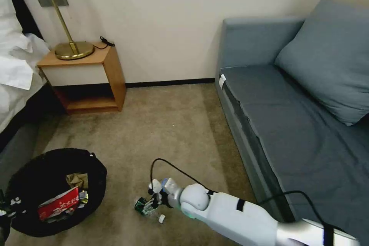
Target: Pick up the trash bin, then pick up the garbage on the floor and place it into the trash bin.
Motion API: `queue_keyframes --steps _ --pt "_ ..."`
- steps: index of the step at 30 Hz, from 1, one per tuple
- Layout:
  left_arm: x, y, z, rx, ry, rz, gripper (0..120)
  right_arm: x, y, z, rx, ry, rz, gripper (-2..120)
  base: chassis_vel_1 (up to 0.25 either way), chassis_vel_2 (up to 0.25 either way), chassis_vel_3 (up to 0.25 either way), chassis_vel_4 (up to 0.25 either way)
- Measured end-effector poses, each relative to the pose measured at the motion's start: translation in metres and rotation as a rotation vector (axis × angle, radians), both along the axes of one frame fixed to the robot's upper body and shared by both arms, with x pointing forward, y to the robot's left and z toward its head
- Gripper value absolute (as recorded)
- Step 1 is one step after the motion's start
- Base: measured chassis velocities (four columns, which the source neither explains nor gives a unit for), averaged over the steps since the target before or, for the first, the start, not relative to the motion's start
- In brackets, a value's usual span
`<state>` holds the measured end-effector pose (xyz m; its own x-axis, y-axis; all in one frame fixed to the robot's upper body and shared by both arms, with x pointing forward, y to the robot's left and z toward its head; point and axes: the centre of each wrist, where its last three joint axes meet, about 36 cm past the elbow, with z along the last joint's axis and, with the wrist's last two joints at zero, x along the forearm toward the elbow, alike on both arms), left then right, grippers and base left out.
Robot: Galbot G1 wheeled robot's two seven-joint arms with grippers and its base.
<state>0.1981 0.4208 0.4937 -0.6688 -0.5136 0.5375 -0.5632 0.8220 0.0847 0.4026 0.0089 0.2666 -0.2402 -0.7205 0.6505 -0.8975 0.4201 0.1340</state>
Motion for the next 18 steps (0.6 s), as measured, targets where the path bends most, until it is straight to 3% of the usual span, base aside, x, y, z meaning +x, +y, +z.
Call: queue_keyframes --steps 18 --pt "-0.001 0.0 0.0 0.004 0.004 0.001 2 -0.006 0.045 -0.026 -0.154 0.038 0.078 100 0.0 0.0 0.0 0.0"
